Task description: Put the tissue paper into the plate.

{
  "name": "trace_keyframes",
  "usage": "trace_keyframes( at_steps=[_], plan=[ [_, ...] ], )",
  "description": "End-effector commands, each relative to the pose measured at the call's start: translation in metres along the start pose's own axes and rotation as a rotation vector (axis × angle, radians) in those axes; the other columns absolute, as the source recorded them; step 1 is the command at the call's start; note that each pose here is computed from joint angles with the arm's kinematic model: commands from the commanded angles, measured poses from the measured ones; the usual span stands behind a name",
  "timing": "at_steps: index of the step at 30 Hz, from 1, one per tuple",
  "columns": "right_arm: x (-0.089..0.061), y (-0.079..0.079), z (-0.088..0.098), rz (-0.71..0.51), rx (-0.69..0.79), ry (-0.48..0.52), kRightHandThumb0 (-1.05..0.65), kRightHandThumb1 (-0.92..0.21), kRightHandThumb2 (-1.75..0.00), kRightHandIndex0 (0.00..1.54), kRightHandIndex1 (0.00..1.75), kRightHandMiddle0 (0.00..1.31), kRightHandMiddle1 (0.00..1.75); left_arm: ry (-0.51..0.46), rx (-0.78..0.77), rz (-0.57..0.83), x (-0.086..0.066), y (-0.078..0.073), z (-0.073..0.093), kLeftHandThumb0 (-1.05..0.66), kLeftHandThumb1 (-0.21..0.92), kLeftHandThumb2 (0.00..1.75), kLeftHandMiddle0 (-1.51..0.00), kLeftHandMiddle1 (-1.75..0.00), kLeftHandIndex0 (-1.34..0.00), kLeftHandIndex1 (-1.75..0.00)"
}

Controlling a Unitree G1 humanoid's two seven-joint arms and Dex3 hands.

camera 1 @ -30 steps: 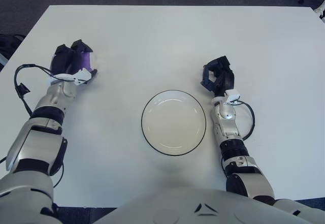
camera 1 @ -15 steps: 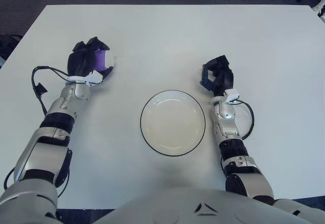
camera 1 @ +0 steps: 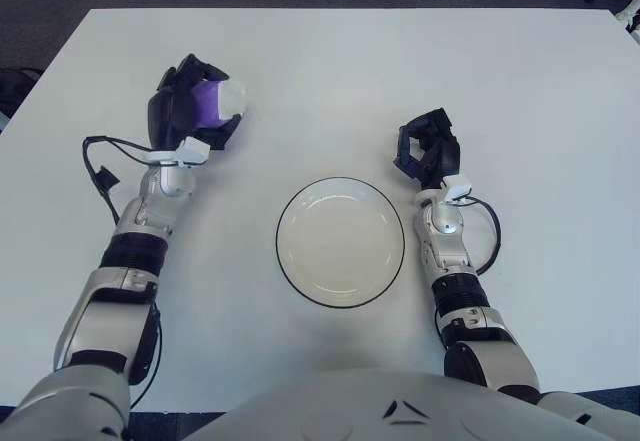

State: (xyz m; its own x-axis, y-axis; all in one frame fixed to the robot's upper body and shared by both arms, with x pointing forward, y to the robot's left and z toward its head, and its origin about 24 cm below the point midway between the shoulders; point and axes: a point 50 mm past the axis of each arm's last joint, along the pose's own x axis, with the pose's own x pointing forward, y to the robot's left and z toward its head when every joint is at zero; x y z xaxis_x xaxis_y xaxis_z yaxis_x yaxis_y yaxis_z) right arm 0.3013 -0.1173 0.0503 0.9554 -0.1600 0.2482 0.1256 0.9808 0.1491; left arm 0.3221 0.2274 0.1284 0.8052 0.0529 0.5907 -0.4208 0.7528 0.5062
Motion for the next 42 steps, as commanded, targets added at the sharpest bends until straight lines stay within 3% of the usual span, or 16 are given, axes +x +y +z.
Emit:
trace_keyframes(
  at_steps=[1, 6, 13, 20, 27, 30, 36, 42],
  plan=[
    [-0.048, -0.023, -0.052, -0.085, -0.016, 0.269, -0.41, -0.56, -1.02, 0.63, 1.43, 0.42, 1.75, -0.022, -0.064, 0.02, -0.002, 0.002, 0.009, -0.2, 0.31, 1.46, -1.46, -1.75, -1.19, -1.75],
    [-0.048, -0.023, -0.052, -0.083, -0.015, 0.272, -0.4, -0.57, -1.01, 0.63, 1.42, 0.41, 1.75, -0.089, -0.157, -0.003, -0.003, -0.004, 0.042, -0.2, 0.29, 1.49, -1.48, -1.75, -1.21, -1.75],
    [-0.048, -0.023, -0.053, -0.081, -0.021, 0.28, -0.4, -0.58, -1.0, 0.61, 1.4, 0.4, 1.75, -0.155, -0.248, -0.079, -0.011, -0.013, 0.07, -0.17, 0.24, 1.54, -1.5, -1.75, -1.24, -1.75],
    [-0.048, -0.022, -0.053, -0.081, -0.017, 0.28, -0.4, -0.58, -0.99, 0.61, 1.4, 0.4, 1.75, -0.209, -0.347, -0.238, -0.028, -0.022, 0.094, -0.12, 0.17, 1.6, -1.51, -1.75, -1.26, -1.75],
    [-0.048, -0.021, -0.053, -0.079, -0.016, 0.287, -0.4, -0.58, -0.99, 0.61, 1.4, 0.4, 1.75, -0.337, -0.258, -0.348, -0.028, -0.031, 0.105, -0.1, 0.1, 1.65, -1.51, -1.75, -1.26, -1.75],
    [-0.047, -0.021, -0.054, -0.08, -0.013, 0.293, -0.4, -0.58, -0.99, 0.61, 1.4, 0.4, 1.75, -0.395, -0.252, -0.429, -0.037, -0.038, 0.114, -0.11, 0.07, 1.68, -1.5, -1.75, -1.27, -1.75],
    [-0.047, -0.021, -0.054, -0.081, -0.009, 0.297, -0.4, -0.58, -0.99, 0.62, 1.4, 0.4, 1.75, -0.4, -0.363, -0.551, -0.048, -0.042, 0.127, -0.1, 0.06, 1.69, -1.45, -1.75, -1.26, -1.75],
    [-0.048, -0.021, -0.054, -0.075, 0.001, 0.299, -0.4, -0.58, -0.99, 0.6, 1.4, 0.4, 1.75, -0.416, -0.411, -0.672, -0.052, -0.04, 0.134, -0.11, 0.13, 1.61, -1.38, -1.75, -1.2, -1.75]
  ],
)
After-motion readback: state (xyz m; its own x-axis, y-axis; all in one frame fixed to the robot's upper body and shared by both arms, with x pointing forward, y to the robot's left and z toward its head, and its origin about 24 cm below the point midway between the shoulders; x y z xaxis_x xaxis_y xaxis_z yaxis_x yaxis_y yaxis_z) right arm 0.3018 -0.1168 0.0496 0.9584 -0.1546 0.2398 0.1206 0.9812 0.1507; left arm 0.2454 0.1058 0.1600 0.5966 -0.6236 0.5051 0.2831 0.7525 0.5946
